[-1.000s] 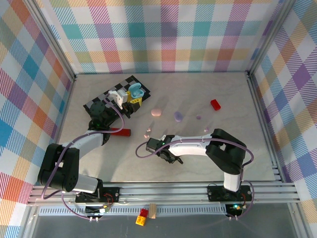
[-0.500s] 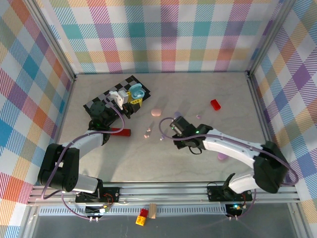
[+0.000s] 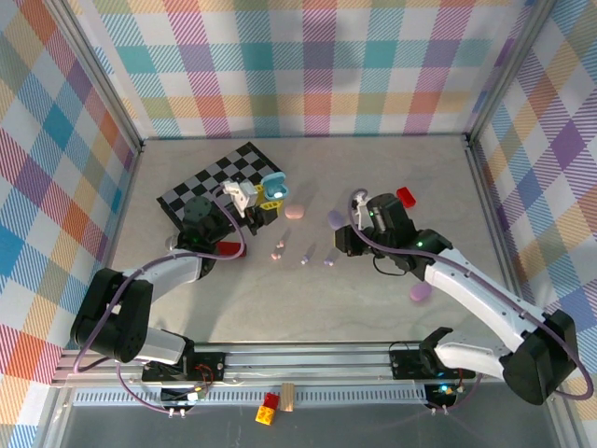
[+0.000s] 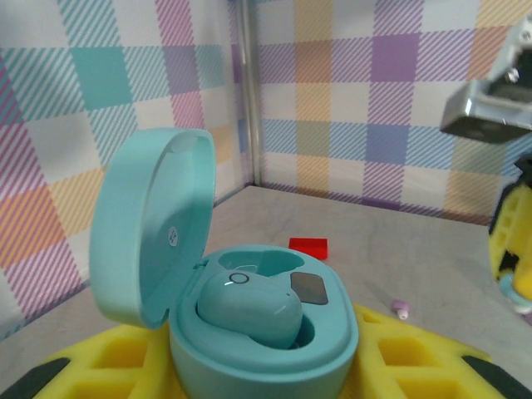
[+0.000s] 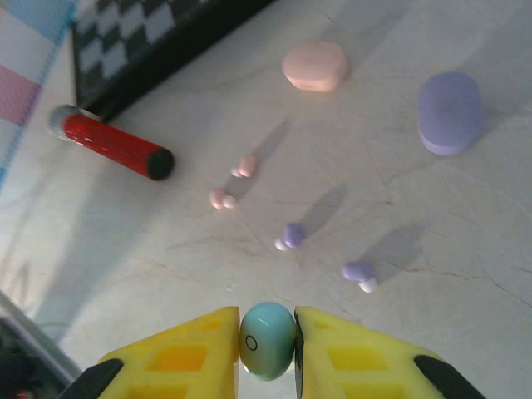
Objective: Insert the wireless bluetooth earbuds into the charging case
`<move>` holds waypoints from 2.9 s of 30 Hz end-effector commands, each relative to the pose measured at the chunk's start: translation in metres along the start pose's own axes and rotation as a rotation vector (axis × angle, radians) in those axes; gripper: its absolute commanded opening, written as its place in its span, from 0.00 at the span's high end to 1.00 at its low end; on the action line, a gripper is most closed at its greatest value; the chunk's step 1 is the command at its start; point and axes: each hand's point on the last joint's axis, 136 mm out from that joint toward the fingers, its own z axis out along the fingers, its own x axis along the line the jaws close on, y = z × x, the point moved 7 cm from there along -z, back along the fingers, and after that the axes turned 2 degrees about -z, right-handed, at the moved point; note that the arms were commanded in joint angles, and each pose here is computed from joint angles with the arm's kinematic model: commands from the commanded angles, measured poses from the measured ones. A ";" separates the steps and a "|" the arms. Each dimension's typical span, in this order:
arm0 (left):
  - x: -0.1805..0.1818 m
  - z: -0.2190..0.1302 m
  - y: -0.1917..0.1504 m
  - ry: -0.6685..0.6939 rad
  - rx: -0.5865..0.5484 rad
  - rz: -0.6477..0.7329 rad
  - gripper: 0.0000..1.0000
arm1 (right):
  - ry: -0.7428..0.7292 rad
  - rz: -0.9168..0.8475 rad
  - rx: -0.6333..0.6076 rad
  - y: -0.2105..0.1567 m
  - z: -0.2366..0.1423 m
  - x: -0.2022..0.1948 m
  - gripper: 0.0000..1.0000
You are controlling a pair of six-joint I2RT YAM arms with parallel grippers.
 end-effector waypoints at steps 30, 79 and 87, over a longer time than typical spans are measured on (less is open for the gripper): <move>-0.070 0.049 -0.011 -0.381 -0.047 0.015 0.63 | 0.318 -0.004 -0.092 0.054 -0.021 0.038 0.78; -0.077 0.056 -0.002 -0.445 -0.070 0.013 0.63 | 0.278 -0.036 -0.162 0.051 -0.031 0.028 0.58; -0.077 0.056 -0.002 -0.450 -0.071 0.009 0.63 | 0.255 -0.094 -0.294 0.073 -0.045 0.033 0.41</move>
